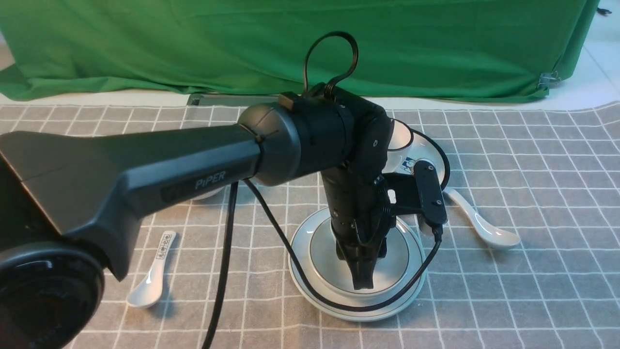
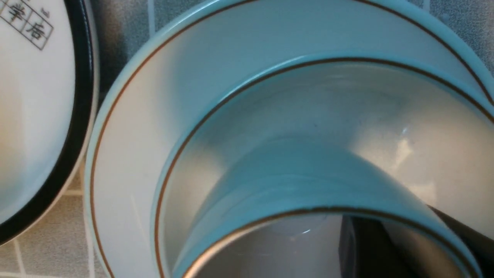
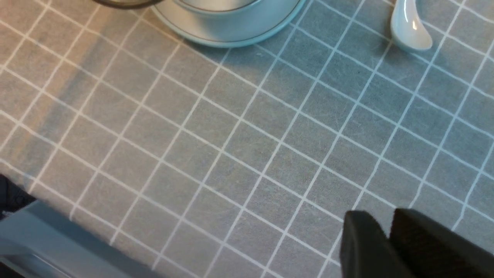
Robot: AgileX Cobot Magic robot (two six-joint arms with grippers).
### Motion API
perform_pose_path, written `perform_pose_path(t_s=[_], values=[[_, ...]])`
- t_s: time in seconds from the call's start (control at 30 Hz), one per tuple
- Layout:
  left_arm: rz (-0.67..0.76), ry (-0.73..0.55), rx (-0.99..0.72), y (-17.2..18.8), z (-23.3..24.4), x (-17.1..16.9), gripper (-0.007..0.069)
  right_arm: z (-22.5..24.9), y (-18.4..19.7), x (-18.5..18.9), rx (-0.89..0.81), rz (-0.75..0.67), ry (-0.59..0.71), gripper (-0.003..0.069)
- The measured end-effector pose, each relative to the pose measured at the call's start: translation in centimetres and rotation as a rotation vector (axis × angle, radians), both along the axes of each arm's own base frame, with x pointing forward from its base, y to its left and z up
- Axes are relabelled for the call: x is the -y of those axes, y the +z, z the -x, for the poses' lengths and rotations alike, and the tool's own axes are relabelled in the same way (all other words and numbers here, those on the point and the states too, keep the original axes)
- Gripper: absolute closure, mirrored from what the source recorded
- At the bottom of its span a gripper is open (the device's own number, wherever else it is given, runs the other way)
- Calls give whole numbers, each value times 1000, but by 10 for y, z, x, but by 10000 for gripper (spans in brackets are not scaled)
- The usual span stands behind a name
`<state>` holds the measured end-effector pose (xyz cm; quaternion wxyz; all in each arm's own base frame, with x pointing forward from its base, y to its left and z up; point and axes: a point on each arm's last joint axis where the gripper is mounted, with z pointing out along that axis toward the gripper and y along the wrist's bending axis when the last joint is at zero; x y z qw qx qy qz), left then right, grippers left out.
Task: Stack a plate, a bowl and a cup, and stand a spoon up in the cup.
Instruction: Use the left arm to put the blue teacup into the blue rice bowl in the middle, then use the right arm to grab a blue soup spoon
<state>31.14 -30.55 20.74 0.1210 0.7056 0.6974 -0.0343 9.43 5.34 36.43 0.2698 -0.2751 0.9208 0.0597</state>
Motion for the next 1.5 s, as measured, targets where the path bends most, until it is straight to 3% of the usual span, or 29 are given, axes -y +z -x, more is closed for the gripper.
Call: perform_pose_path(t_s=[0.13, 0.2, 0.33, 0.5, 0.6, 0.67, 0.7, 0.83, 1.03, 1.2, 1.37, 1.5], values=[[14, 0, 14, 10, 2, -2, 370, -1, 0, -1, -8, -8, -18, 453], [20, -1, 20, 16, 3, -3, 267, -8, -4, -4, -35, 5, -21, 379], [29, -2, 29, 30, 7, -7, 166, -30, -13, -13, -61, 59, -30, 349], [104, 31, 93, 74, 18, -17, 128, -72, -34, -20, -119, 151, -78, 344], [222, 142, 149, 127, 36, -34, 197, -112, -52, -22, -193, 191, -109, 344], [285, 229, 154, 153, 48, -46, 285, -133, -62, -22, -222, 188, -104, 344], [319, 267, 158, 169, 59, -56, 376, -150, -70, -24, -252, 172, -97, 344], [399, 340, 145, 188, 94, -87, 580, -199, -90, -29, -315, 113, -78, 344], [578, 427, 180, 196, 144, -133, 620, -262, -124, -29, -368, 104, -78, 341], [868, 481, 247, 189, 196, -179, 620, -305, -152, -31, -384, 113, -64, 340], [1039, 539, 271, 182, 218, -202, 620, -326, -170, -35, -386, 115, -43, 338], [1078, 565, 256, 178, 224, -208, 620, -337, -183, -37, -398, 116, -42, 338]])
